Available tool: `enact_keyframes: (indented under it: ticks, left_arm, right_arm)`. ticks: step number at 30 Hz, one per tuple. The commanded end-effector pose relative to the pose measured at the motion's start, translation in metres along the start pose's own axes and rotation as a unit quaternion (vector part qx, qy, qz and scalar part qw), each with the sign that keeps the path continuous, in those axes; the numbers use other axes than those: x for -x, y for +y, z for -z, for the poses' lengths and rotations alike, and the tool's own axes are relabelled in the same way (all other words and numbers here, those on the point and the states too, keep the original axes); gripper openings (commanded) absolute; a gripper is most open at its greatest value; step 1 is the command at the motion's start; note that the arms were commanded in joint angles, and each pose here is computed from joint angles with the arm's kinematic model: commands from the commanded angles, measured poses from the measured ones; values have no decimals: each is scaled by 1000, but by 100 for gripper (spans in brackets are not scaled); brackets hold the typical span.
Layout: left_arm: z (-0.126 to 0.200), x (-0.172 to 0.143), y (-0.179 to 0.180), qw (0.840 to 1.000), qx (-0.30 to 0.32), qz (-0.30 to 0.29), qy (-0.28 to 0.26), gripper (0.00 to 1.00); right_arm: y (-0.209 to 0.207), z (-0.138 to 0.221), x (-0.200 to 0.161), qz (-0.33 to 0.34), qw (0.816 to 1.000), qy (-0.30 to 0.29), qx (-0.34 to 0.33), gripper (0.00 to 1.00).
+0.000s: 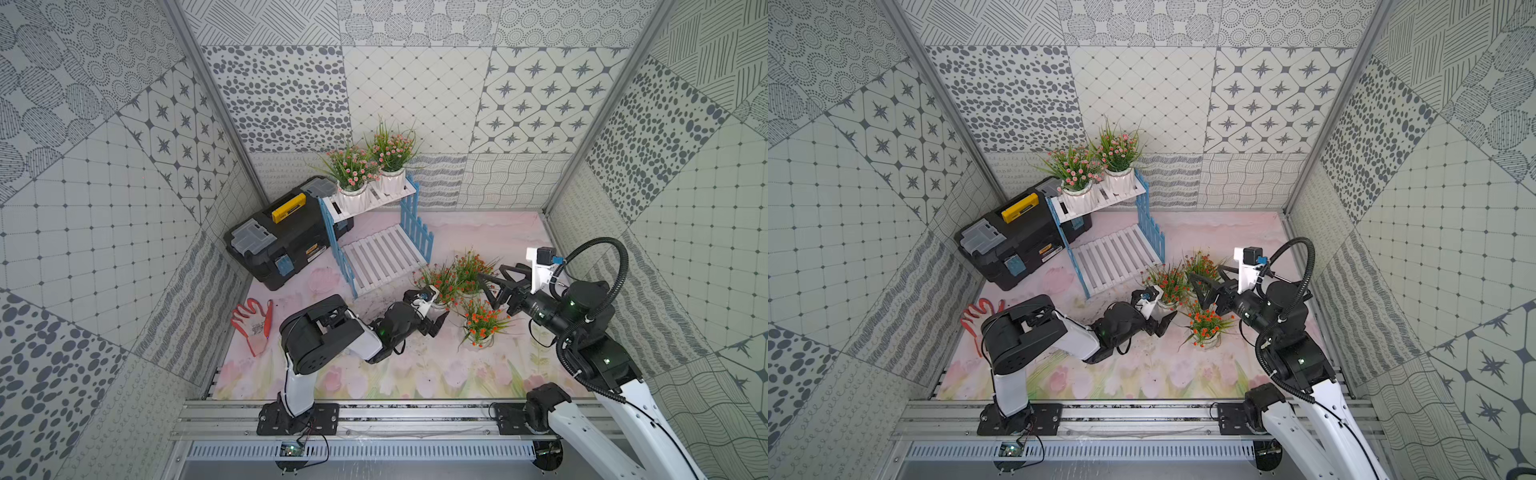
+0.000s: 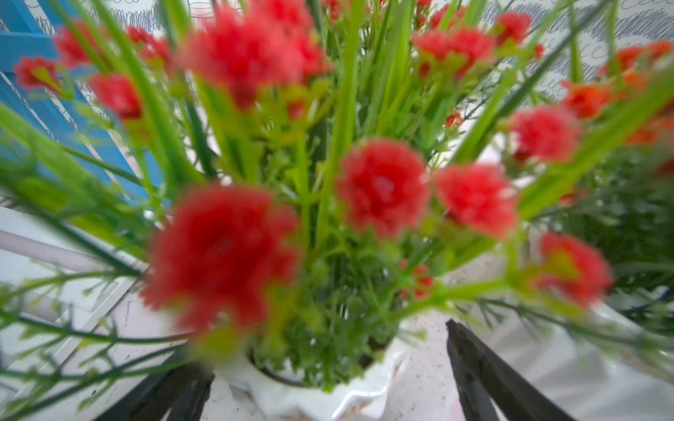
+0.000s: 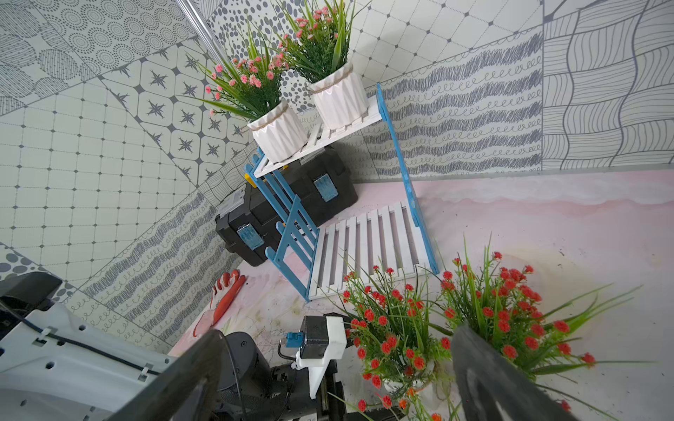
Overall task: Place the baby's breath potted plants on the rack by color
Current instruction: Pick up the baby's breath potted plant from the center of the board.
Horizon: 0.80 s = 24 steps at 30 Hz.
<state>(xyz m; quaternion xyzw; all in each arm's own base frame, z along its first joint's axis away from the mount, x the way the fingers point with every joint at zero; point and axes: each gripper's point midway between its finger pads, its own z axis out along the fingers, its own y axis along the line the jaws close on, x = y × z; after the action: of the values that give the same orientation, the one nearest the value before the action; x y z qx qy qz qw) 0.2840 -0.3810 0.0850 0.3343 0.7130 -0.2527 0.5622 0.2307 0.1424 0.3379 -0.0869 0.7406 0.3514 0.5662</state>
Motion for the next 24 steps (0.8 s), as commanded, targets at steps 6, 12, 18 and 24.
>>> enact_keyframes:
  ticks: [6, 12, 18, 24]
  left_arm:
    - [-13, 28, 5, 998, -12, 21, -63, 98]
    - [-19, 27, 1, 998, -30, 24, -58, 98]
    - [-26, 22, -2, 998, -41, 26, -47, 98]
    - [-33, 22, 2, 998, -29, 28, -47, 97]
  right_arm:
    - [8, 7, 6, 22, 999, -23, 18, 98]
    - [8, 8, 5, 21, 999, -23, 21, 98]
    - [9, 7, 3, 23, 999, -22, 24, 98]
    - [9, 8, 3, 23, 999, -21, 24, 98]
